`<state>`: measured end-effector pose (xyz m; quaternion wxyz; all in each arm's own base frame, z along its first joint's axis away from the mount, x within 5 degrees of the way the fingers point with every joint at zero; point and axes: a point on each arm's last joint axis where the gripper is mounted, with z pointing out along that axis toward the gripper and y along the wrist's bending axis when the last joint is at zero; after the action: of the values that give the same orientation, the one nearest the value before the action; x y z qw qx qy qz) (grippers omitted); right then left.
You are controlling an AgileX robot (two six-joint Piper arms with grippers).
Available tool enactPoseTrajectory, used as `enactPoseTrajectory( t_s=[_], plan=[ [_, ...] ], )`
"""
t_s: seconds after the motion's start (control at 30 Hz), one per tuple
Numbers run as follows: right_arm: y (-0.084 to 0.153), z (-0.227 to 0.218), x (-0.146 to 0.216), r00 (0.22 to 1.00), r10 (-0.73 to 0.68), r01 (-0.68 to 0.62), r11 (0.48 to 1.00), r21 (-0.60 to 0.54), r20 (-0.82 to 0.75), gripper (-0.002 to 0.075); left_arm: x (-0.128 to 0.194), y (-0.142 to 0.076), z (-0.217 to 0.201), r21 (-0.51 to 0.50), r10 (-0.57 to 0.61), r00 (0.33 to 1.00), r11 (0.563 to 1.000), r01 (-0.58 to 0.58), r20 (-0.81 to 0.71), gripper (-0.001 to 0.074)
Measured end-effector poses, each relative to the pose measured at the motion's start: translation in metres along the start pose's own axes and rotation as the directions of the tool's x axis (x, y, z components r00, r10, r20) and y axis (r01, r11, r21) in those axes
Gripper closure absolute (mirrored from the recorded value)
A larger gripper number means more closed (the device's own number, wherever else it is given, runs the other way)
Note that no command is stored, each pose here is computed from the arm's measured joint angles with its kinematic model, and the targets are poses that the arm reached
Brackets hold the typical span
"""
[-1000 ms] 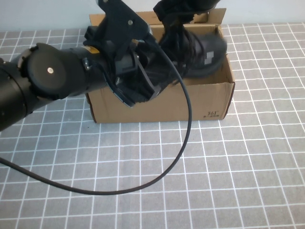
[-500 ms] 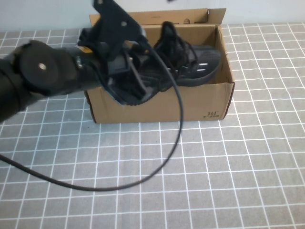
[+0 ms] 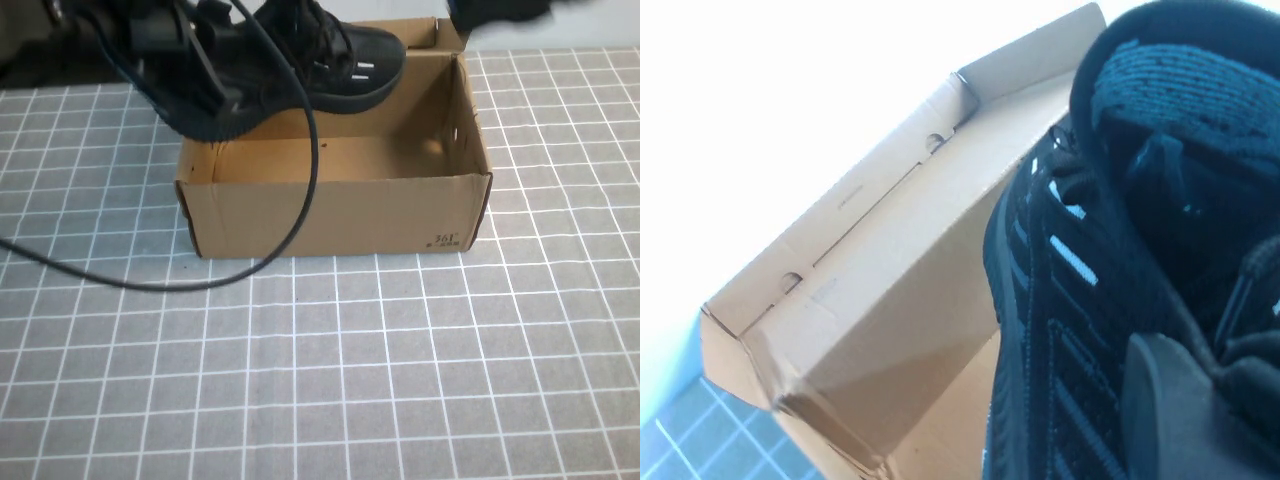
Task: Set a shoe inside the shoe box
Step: Place the shoe in the shoe box
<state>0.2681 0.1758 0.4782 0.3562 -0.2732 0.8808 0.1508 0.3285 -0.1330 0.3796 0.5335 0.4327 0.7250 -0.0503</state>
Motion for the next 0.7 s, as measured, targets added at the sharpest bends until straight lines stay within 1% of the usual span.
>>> enactPoseTrajectory(
  t_s=[0.13, 0.3, 0.4, 0.5, 0.6, 0.7],
  plan=[
    [0.000, -0.003, 0.035, 0.996, 0.033, -0.032, 0.999, 0.012, -0.086, 0.0673, -0.001, 0.008, 0.016, 0.030, 0.039, 0.999, 0.999, -0.039, -0.014, 0.0699],
    [-0.003, -0.022, 0.076, 0.993, 0.092, -0.086, 0.993, 0.076, -0.076, 0.0674, 0.005, 0.018, 0.048, 0.129, 0.060, 0.997, 0.990, -0.053, -0.052, 0.0699],
    [-0.006, -0.036, 0.097, 0.991, 0.118, -0.110, 0.987, 0.118, -0.062, 0.0674, 0.010, 0.029, 0.069, 0.190, 0.042, 0.998, 0.981, -0.033, -0.042, 0.0699],
    [-0.008, -0.043, 0.115, 0.989, 0.135, -0.124, 0.981, 0.152, -0.065, 0.0674, 0.015, 0.043, 0.086, 0.238, 0.039, 0.999, 0.971, -0.039, 0.005, 0.0699],
    [-0.008, -0.049, 0.129, 0.988, 0.142, -0.129, 0.977, 0.169, -0.064, 0.0674, 0.023, 0.058, 0.103, 0.273, -0.003, 0.998, 0.962, -0.013, 0.060, 0.0699],
    [-0.008, -0.055, 0.137, 0.986, 0.158, -0.147, 0.974, 0.174, -0.053, 0.0674, 0.033, 0.068, 0.120, 0.303, -0.042, 0.994, 0.953, 0.010, 0.098, 0.0699]
  ],
)
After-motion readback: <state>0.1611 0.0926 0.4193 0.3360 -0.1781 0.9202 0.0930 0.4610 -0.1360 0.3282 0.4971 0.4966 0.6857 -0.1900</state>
